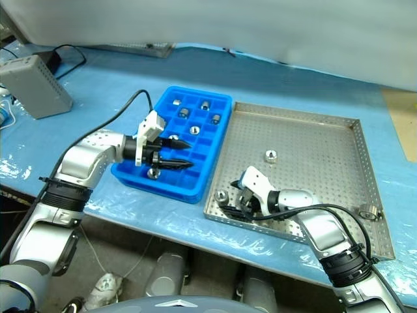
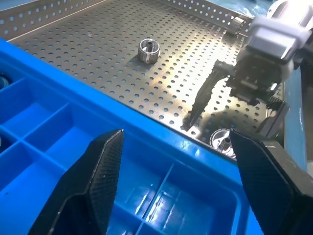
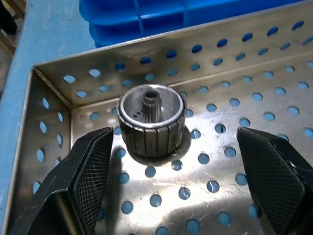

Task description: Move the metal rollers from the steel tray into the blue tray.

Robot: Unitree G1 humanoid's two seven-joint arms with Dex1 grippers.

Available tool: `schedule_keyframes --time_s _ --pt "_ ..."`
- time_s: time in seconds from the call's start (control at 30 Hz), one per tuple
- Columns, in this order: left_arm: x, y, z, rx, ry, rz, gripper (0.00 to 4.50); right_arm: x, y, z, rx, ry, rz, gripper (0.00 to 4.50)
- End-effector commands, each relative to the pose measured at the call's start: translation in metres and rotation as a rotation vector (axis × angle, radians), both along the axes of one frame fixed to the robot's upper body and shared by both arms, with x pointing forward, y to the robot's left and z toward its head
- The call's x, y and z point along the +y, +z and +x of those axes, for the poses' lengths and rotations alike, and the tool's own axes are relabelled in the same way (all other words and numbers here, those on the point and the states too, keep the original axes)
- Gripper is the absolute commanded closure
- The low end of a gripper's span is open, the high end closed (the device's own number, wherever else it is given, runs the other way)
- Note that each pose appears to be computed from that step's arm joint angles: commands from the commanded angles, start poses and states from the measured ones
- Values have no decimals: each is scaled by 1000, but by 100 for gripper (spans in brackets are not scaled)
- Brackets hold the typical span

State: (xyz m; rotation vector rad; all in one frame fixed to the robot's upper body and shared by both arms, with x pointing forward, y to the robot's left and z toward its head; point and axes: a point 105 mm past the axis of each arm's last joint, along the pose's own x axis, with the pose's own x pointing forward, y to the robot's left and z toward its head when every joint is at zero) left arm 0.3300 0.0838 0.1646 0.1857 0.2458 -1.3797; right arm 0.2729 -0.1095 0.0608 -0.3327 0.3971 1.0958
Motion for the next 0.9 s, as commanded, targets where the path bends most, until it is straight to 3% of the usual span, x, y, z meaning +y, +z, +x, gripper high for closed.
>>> schedule_keyframes --time_s 0.03,0.13,0.17,0.23,0.43,0.73,0.83,0.9 --pt "-11 26 -9 -51 -29 -18 86 8 30 -1 -49 26 28 29" --pt "-16 33 -13 -53 -22 -22 86 12 44 -4 -56 33 27 29" --pt "-18 34 -14 -54 -19 -22 84 14 48 -5 -56 33 29 47" --pt "-20 32 -15 -54 -13 -22 83 17 53 -7 -55 37 31 95" --pt "-13 12 -23 -52 7 -18 83 26 47 -11 -27 34 34 295" --pt "8 1 -15 -67 61 -16 83 29 42 6 -68 2 42 295" --pt "14 -1 -9 -71 75 -18 83 24 52 15 -94 -22 96 233" --pt "18 -3 -6 -70 84 -19 83 18 54 14 -71 -19 127 166"
